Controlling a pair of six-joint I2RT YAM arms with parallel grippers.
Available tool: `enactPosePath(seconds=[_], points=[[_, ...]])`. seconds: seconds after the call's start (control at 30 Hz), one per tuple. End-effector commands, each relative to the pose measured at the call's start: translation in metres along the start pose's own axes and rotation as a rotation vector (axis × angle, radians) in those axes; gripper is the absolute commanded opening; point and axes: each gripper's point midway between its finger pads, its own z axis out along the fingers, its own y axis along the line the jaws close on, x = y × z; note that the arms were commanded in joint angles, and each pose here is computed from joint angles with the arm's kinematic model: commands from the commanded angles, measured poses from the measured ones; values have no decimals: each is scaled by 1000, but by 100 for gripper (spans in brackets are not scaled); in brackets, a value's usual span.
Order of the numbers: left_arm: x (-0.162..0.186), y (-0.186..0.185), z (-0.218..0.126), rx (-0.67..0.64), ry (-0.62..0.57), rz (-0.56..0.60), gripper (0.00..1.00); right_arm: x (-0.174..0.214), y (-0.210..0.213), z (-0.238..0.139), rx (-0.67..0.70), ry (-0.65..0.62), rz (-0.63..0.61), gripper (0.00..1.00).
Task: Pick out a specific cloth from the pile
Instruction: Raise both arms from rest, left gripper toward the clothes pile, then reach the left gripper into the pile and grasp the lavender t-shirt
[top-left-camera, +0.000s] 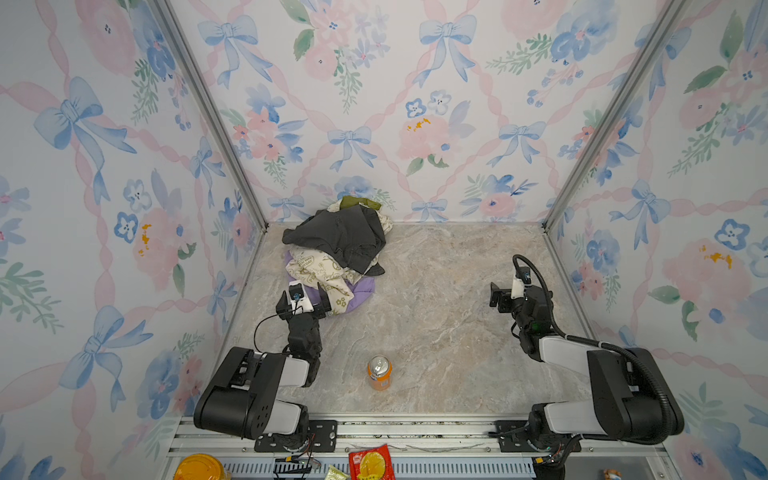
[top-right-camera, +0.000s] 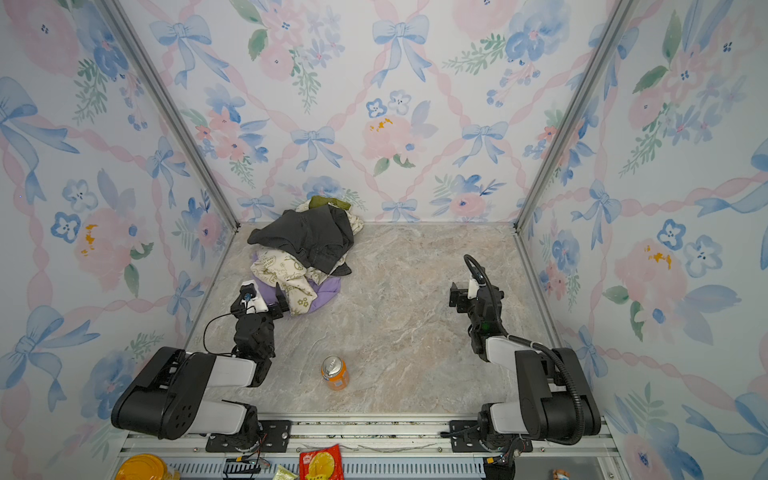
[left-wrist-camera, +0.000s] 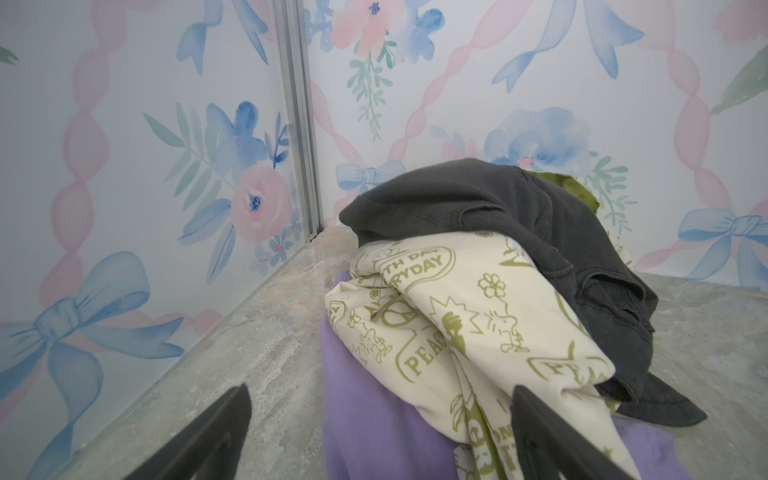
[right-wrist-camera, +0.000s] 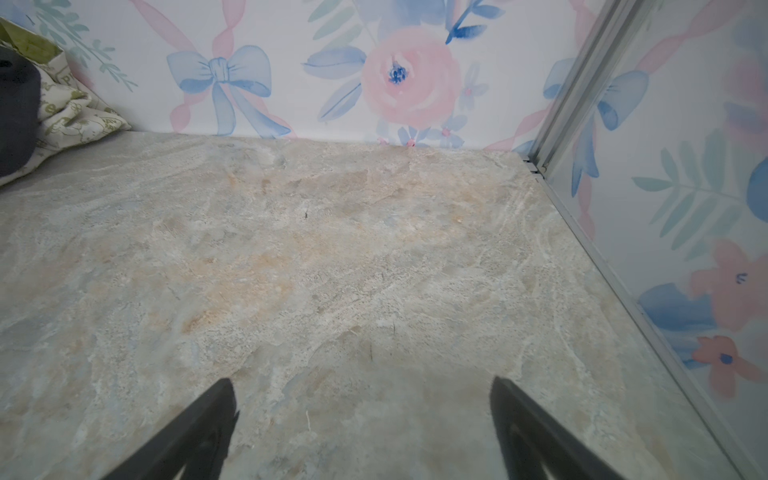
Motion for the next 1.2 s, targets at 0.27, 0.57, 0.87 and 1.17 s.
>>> enactPosePath(seconds=[0.27, 0.57, 0.87, 1.17], points=[[-47, -11, -13, 52, 100, -292, 98, -80, 66, -48, -232, -50, -28, 97], [-38, -18, -22, 94, 287, -432, 98, -104, 129, -99, -514, -51, -58, 97], [10, -7, -24, -1, 441, -620, 91, -98, 190, -142, -775, -32, -142, 97], [53, -7, -12, -70, 544, -675, 75, -83, 227, -168, -895, 17, -195, 97]])
